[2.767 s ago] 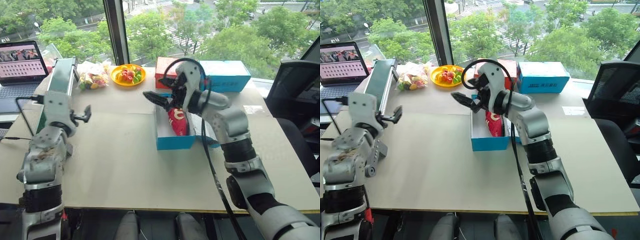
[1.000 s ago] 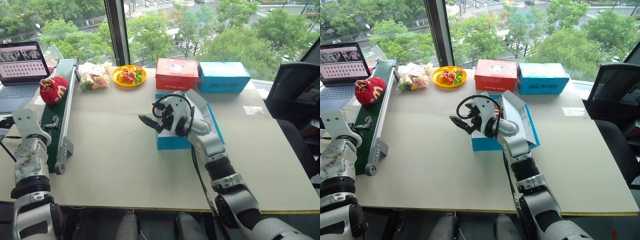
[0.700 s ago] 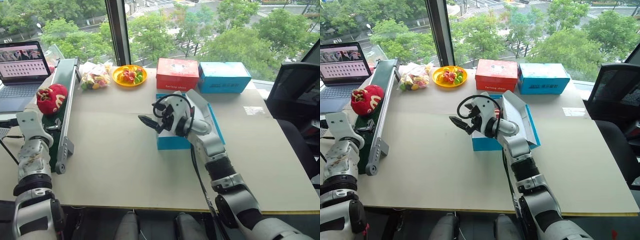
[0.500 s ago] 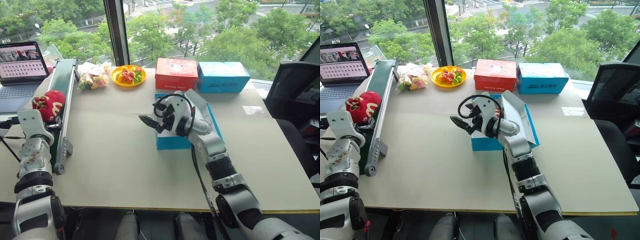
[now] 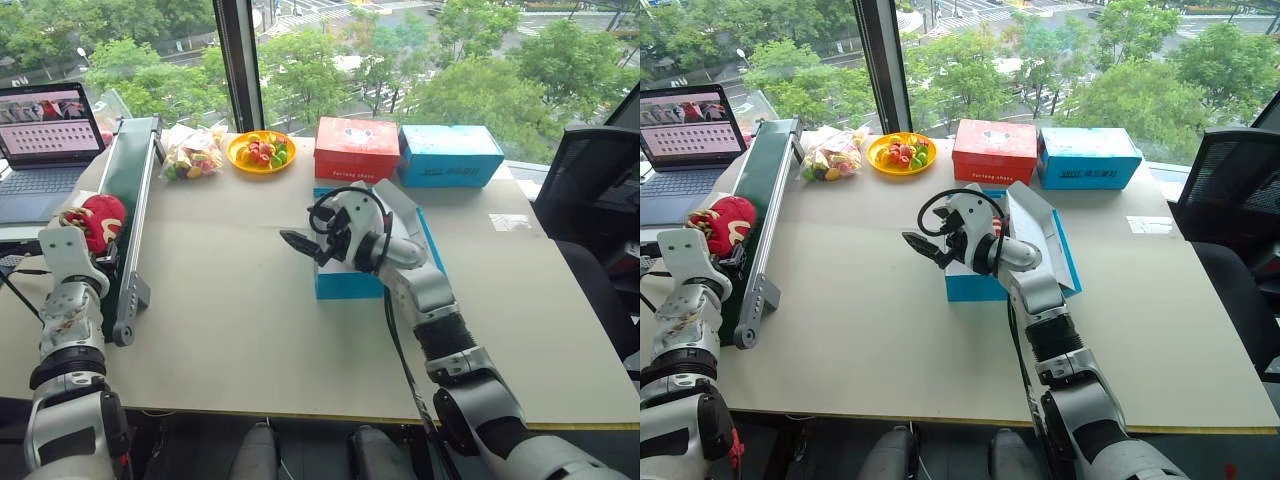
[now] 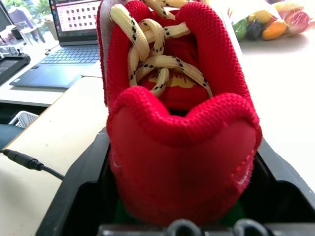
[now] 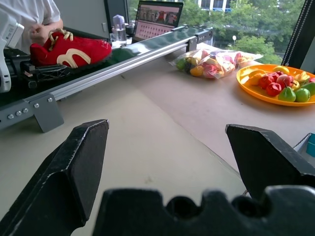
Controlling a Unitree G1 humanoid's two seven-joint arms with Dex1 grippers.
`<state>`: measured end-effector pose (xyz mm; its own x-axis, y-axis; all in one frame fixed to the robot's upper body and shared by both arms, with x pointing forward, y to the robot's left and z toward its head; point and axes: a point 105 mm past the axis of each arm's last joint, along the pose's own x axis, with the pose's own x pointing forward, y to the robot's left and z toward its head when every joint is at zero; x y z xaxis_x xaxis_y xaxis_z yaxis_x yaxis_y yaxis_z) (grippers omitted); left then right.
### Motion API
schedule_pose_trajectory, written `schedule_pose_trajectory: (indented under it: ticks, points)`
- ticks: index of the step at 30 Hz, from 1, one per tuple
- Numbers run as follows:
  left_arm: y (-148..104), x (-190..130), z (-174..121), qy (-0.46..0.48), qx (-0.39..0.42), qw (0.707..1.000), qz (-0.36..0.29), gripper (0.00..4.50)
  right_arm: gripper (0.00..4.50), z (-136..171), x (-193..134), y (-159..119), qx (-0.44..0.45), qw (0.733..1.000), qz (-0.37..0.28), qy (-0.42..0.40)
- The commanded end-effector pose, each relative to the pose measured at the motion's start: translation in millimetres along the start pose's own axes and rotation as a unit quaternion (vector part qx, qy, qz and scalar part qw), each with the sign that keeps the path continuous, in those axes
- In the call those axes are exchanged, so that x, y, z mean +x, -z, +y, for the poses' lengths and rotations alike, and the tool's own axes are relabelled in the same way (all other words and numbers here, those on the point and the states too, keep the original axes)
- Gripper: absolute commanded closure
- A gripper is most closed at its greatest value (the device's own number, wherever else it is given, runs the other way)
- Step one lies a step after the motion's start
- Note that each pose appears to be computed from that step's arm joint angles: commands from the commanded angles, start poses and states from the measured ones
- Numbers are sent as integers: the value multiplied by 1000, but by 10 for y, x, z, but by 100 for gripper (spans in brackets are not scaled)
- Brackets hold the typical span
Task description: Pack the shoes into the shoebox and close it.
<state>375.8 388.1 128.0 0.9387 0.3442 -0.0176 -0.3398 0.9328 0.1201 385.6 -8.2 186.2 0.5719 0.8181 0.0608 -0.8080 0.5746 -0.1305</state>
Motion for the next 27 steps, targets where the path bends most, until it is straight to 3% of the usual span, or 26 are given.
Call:
schedule_pose_trajectory:
  ticks: [1,2,5,8,14,27]
  points:
    - [-743,39,-434,69,-12,990,-120,187,0,-66,-21,-386,28,998,-61,4]
    - [-837,26,-511,81,-19,988,-134,187,0,-84,-31,-427,45,997,-70,5]
    - [-1328,-125,-1101,179,-38,963,-198,187,0,-214,-116,-691,179,975,-130,0]
    - [-1555,-294,-1484,234,-50,946,-218,187,0,-337,-167,-831,227,963,-147,10]
    - [-1712,-654,-2147,322,-59,918,-226,187,0,-558,-198,-1022,297,937,-178,46]
    - [-1818,-1159,-2768,410,-125,881,-199,187,0,-567,-229,-1000,282,939,-185,66]
